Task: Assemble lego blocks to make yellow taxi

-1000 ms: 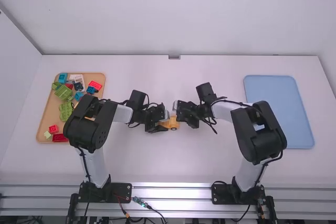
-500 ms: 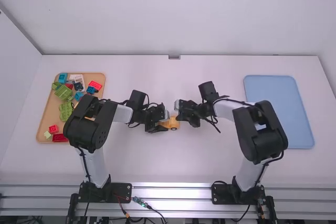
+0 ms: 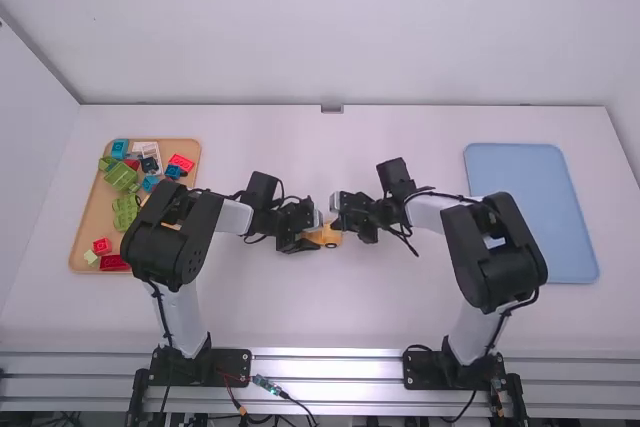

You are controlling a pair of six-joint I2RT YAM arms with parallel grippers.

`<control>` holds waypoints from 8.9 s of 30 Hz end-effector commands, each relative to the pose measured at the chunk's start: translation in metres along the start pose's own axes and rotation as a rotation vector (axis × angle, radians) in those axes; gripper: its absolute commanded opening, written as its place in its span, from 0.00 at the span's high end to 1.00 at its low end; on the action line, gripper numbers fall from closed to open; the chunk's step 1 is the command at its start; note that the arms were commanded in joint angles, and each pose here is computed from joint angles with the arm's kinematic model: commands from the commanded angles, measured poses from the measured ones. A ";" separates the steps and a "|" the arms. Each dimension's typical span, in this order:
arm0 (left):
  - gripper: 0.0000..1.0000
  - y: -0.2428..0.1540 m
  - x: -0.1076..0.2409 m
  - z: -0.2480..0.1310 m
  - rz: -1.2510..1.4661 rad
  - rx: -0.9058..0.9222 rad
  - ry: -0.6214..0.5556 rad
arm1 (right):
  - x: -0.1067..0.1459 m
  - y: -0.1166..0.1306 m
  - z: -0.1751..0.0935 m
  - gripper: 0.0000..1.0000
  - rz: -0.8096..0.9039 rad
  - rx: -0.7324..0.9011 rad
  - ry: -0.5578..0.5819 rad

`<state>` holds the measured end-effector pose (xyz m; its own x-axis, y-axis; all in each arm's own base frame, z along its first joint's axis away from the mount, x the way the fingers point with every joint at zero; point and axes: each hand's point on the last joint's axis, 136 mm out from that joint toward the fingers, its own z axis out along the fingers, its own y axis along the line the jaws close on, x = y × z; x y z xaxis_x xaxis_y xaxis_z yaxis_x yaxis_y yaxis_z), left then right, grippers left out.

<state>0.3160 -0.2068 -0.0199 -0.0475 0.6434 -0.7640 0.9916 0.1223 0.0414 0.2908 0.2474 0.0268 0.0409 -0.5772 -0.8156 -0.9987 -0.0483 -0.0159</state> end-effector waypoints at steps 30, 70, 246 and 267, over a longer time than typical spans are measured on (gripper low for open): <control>0.98 -0.009 0.050 0.004 -0.049 -0.029 0.203 | 0.017 0.008 0.014 1.00 0.056 -0.001 0.063; 0.98 -0.008 0.049 0.004 -0.042 -0.030 0.194 | -0.010 0.016 -0.032 1.00 -0.138 -0.067 -0.160; 0.37 0.088 0.250 -0.338 -2.354 -1.264 0.219 | 0.004 -0.093 -0.144 0.01 0.244 0.568 0.061; 0.37 0.088 0.258 -0.331 -2.338 -1.275 0.200 | 0.005 -0.092 -0.144 0.01 0.247 0.565 0.062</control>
<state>0.3601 0.2224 0.0097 -0.3439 -0.9228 -0.1735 -0.9267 0.3634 -0.0961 0.3915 0.1310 0.1072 -0.2049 -0.5702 -0.7956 -0.8372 0.5231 -0.1593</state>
